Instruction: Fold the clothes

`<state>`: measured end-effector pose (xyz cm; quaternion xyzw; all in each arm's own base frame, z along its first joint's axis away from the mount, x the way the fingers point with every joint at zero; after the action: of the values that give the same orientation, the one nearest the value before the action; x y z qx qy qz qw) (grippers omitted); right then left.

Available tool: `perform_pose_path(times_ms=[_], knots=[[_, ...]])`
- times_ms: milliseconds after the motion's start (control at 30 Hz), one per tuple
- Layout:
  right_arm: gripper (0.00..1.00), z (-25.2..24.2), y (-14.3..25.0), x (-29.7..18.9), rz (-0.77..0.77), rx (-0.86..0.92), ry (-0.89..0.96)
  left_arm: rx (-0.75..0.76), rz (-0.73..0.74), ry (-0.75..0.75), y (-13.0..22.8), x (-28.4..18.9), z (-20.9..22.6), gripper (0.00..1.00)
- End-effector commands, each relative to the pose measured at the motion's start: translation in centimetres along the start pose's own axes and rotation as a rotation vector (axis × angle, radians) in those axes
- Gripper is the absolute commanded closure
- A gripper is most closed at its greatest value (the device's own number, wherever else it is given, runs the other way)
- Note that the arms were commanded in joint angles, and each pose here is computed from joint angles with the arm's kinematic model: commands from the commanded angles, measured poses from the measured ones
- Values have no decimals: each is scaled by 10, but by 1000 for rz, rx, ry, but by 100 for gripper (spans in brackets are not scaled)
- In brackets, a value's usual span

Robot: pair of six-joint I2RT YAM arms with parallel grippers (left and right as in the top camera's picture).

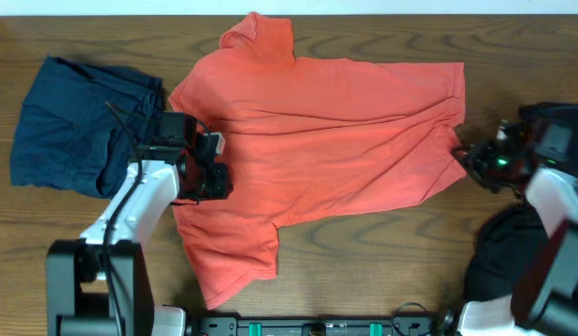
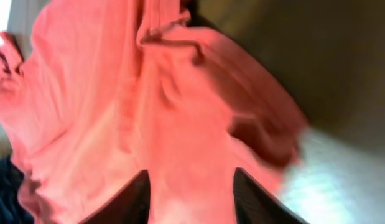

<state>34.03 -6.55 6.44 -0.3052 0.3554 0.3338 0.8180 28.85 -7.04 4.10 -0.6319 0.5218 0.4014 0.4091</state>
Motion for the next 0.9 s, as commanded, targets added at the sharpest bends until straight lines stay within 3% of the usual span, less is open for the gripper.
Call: perform_pose_path(times_ms=[0,233,533,633,867], knots=[[49,-25,5,-11,0,-21,144,-48,67,-10,12,15,6,70],[50,-52,22,10,63,40,255,-72,166,-5,27,37,9,78],[71,-7,18,23,86,26,-48,-73,173,-6,28,38,9,78],[64,2,23,16,110,23,-76,-72,172,-6,28,38,9,78],[62,14,5,-32,18,-47,44,-69,162,-4,25,36,8,77]])
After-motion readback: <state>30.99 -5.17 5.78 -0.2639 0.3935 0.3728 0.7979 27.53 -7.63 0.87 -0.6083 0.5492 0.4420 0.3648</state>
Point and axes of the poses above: each gripper's point midway between its finger pads, its own x axis out along the fingers, its own z axis along the line the jaws close on, y = z × x, the point moved 1 cm from there along -x, back along the fingers, and after that the axes turned 7 degrees about -x, right-handed, at the moved point
